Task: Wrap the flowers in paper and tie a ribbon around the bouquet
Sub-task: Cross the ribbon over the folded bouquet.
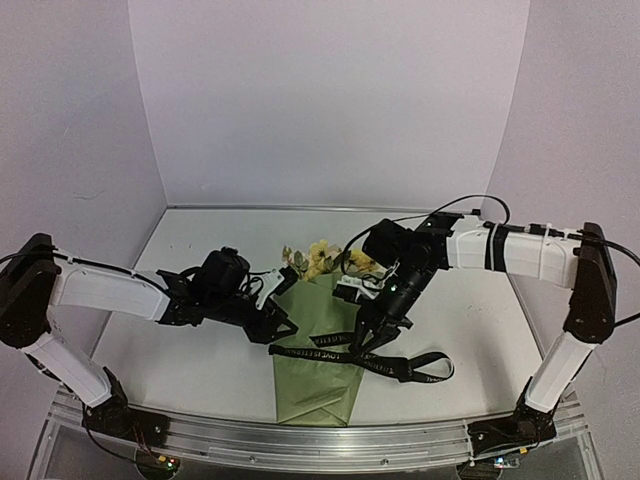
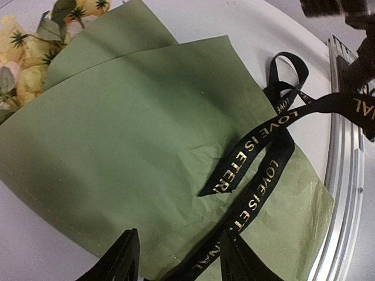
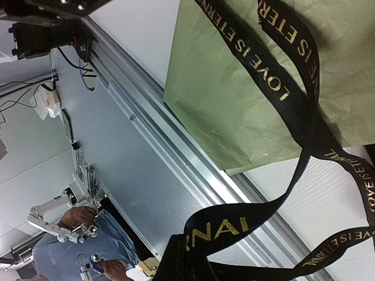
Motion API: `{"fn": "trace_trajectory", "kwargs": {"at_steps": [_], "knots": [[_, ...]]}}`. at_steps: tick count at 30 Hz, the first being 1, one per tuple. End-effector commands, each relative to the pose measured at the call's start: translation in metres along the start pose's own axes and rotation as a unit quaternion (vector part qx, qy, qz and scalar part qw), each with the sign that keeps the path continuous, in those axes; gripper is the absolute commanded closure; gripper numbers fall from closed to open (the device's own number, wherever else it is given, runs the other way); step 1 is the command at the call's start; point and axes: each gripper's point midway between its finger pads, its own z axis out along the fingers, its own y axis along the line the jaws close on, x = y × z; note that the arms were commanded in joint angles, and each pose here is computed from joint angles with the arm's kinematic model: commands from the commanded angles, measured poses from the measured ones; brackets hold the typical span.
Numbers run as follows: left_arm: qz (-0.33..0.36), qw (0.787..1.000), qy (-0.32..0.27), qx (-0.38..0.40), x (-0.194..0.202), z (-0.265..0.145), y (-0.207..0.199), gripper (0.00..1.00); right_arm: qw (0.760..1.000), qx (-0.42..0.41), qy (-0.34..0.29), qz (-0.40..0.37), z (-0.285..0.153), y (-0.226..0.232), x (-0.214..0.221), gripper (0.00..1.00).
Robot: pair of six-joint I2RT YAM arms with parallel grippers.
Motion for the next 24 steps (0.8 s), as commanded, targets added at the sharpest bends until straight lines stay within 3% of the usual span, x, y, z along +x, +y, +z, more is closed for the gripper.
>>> {"fn": "trace_trajectory", "kwargs": {"at_steps": [1,6,24], "knots": [[0.051,0.998,0.018,0.02,-0.006,0.008,-0.018,0.49,0.999,0.013,-0.022,-0.038,-0.014,0.01,-0.005,1.0],[0.071,0.995,0.064,-0.012,0.015,0.025,-0.018,0.49,0.997,0.025,-0.049,-0.062,-0.029,0.017,-0.007,1.0],[0.08,0.995,0.066,-0.013,0.023,0.03,-0.029,0.49,0.989,-0.005,-0.098,-0.11,-0.062,0.057,-0.016,1.0]]}}
